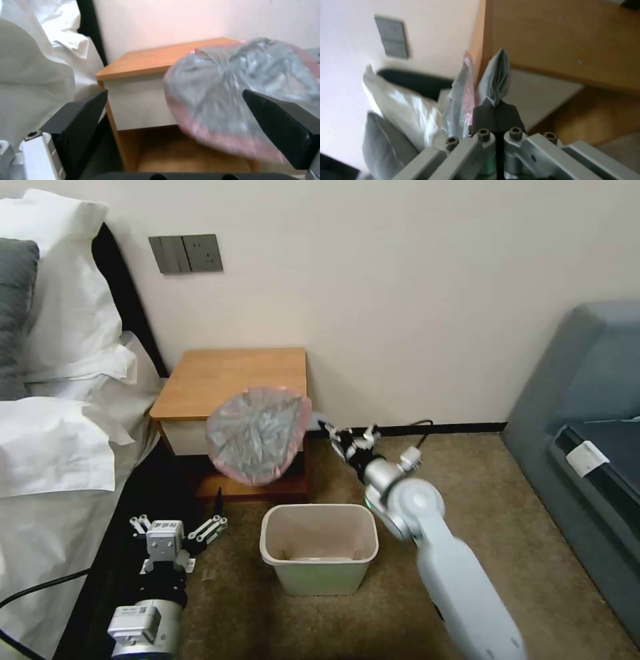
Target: Pick up the garbage bag from the table and place it over the trash can.
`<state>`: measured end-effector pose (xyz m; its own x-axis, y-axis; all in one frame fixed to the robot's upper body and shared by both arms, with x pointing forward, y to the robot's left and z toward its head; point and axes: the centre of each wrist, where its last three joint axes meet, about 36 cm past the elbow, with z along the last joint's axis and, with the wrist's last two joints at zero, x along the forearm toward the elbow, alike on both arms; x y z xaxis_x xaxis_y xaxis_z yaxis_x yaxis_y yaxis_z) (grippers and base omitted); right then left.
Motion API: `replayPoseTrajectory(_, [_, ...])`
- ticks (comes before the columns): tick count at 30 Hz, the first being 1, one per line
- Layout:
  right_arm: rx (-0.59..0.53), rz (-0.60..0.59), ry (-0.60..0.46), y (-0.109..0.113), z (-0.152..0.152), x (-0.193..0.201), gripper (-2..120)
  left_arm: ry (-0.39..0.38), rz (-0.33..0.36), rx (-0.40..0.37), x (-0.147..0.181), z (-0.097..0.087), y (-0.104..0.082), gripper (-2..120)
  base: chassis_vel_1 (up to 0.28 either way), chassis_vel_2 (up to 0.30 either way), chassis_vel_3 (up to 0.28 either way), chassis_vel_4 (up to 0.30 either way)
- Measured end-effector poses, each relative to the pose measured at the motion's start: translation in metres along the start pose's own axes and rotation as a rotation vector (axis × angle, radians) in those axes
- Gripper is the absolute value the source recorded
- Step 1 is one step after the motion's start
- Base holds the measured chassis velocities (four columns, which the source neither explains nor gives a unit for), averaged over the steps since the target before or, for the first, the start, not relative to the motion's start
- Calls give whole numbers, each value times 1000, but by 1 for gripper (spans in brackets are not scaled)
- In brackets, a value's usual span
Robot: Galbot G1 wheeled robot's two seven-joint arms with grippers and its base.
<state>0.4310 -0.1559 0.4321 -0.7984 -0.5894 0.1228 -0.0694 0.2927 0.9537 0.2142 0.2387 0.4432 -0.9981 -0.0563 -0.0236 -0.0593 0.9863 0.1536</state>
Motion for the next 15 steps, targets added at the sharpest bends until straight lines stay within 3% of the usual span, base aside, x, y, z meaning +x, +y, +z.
replayPoseTrajectory(7, [90, 51, 53, 0, 18, 38, 0, 3, 2, 1, -1, 4, 0, 100, 0, 0, 0, 0])
replayPoseTrajectory(15, [111, 156, 113, -15, 51, 56, 0, -6, -2, 2, -4, 8, 1, 100, 0, 0, 0, 0])
